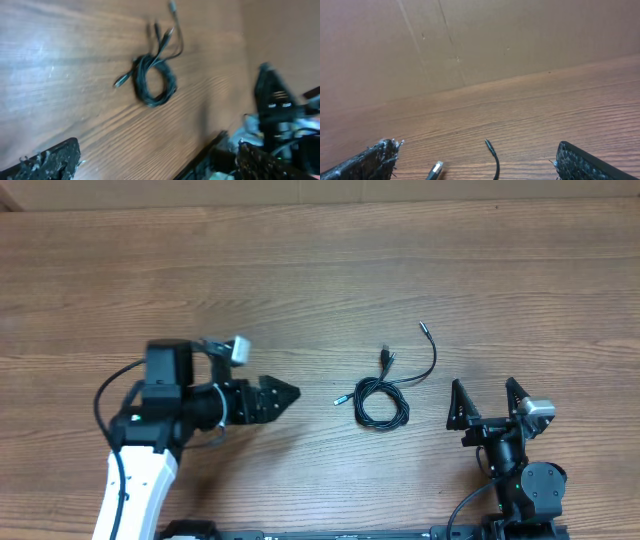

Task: Untangle cables
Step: 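Move the left gripper over the coiled black cable bundle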

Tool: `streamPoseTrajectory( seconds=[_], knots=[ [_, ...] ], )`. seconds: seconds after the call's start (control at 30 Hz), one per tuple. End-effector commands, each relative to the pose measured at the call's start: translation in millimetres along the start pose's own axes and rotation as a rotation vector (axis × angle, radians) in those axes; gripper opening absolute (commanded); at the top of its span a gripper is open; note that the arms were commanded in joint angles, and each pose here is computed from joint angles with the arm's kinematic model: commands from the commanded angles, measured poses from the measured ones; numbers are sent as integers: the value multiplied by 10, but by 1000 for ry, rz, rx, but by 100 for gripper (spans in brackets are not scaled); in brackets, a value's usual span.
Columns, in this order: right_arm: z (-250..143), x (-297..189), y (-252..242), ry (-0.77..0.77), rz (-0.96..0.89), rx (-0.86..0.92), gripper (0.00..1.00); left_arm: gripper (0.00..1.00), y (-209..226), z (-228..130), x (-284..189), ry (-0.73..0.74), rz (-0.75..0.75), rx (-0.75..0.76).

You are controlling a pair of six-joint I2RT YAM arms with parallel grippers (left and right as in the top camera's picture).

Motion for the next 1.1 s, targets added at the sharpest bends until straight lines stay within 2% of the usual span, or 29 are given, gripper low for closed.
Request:
streamPoseTrajectory(
  seconds=[0.0, 0.17, 0.33, 0.57, 1.07],
  knots=[
    [-12, 1, -19, -9, -12, 2, 100, 100, 25, 22, 62, -43, 198, 10],
    [-12, 1, -19, -9, -12, 2, 100, 100, -155, 4, 42, -98, 404, 69],
    [-12, 1, -19, -9, -12, 2, 100, 98, -389, 7, -21, -165, 505, 116],
    [-12, 1, -19, -9, -12, 2, 100, 99, -555, -58, 78, -159, 465, 166],
    [-12, 1, -19, -9, -12, 2, 100, 99, -558, -17, 102, -174, 467, 169]
  ],
)
Point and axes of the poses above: each gripper's point midway between its finger pads, its own x axis out along the fingers, its own y axis along the line the jaws close on, z = x × y, the point moved 5 cm from there along -x, back along the fingers, and after that the axes turned 8 degrees about -x, right-handed, at the moved point
